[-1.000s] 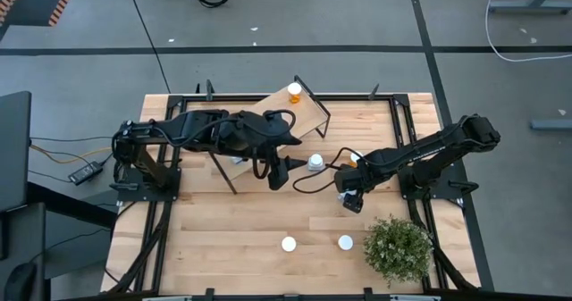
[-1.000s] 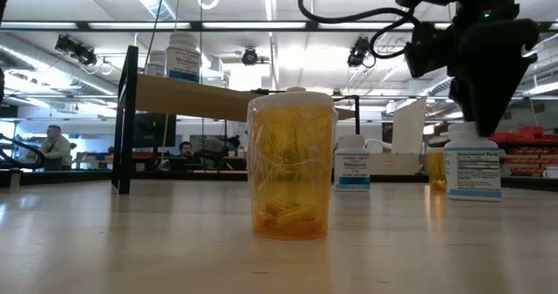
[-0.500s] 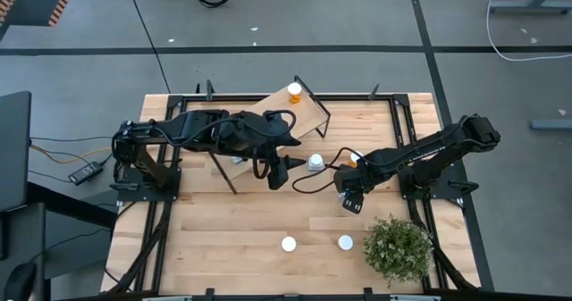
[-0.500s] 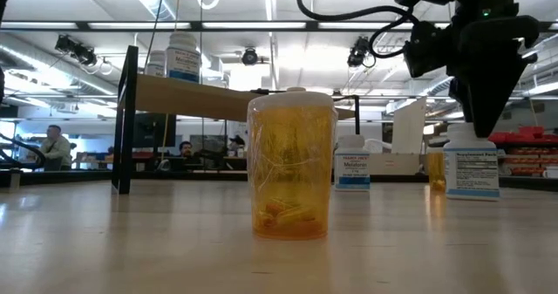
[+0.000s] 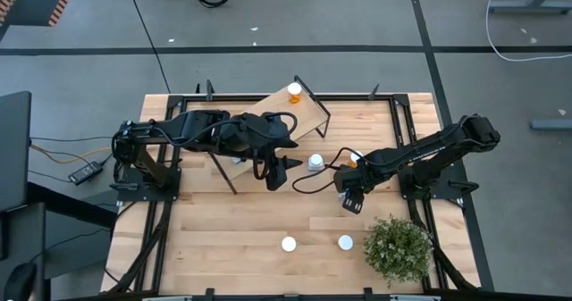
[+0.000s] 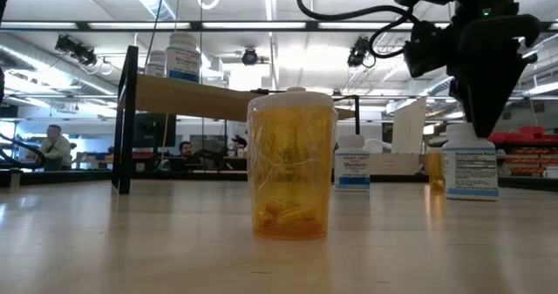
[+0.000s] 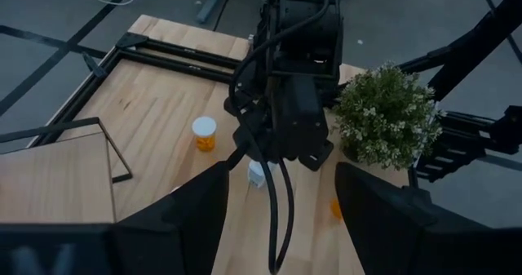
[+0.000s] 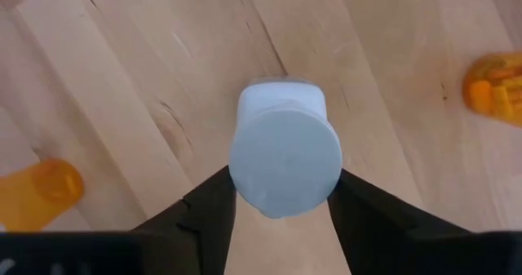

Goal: Pick and place medicine bottles onto shelf by color
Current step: Put the white pill bottle on the shelf

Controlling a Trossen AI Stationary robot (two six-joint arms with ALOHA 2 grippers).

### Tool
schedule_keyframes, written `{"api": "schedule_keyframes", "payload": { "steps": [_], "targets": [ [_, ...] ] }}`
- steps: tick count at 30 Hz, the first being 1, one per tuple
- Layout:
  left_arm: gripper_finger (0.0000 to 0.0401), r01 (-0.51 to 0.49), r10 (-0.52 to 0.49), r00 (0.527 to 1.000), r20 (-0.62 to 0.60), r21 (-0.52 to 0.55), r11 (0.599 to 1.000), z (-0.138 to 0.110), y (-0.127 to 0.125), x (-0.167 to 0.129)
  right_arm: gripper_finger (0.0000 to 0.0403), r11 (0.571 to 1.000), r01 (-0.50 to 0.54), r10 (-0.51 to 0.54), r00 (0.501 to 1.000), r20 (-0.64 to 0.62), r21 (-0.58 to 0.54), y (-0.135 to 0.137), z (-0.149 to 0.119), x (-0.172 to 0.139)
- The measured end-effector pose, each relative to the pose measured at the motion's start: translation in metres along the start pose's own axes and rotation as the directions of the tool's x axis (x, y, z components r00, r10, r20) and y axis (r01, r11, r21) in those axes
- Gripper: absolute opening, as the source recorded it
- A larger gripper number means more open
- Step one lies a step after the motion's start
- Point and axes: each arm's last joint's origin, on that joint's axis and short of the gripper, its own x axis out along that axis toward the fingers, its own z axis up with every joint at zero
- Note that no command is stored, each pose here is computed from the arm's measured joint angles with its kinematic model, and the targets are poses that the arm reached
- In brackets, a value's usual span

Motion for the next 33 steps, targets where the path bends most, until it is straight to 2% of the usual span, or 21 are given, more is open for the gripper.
{"api": "schedule_keyframes", "payload": {
  "steps": [4,12,15,21,33],
  "targets": [
    [0.0231,0.000,0.000,1.000,0.000,0.000,1.000,0.0000,0.0000,0.0000,0.0215,1.000,-0.014,0.014,1.000,0.009,0.000,0.0011,0.0011,-0.0001],
    [0.0231,0.000,0.000,1.000,0.000,-0.001,1.000,0.0000,0.0000,0.0000,0.0285,0.998,-0.053,0.052,0.997,0.063,0.015,0.0051,0.0061,-0.0006],
    [0.0231,0.003,-0.003,1.000,-0.001,0.001,1.000,-0.0004,-0.0012,-0.0003,0.0294,0.999,-0.050,0.049,0.997,0.065,0.009,0.0051,0.0062,-0.0006],
    [0.0231,0.005,-0.005,1.000,-0.001,0.002,1.000,-0.0006,-0.0018,-0.0004,0.0275,0.999,-0.037,0.039,0.996,0.084,-0.019,0.0051,0.0071,-0.0007],
    [0.0231,0.005,-0.005,1.000,-0.001,0.001,1.000,-0.0005,-0.0017,-0.0004,0.0195,0.999,-0.035,0.037,0.995,0.088,-0.020,0.0038,0.0084,-0.0007]
  ]
}}
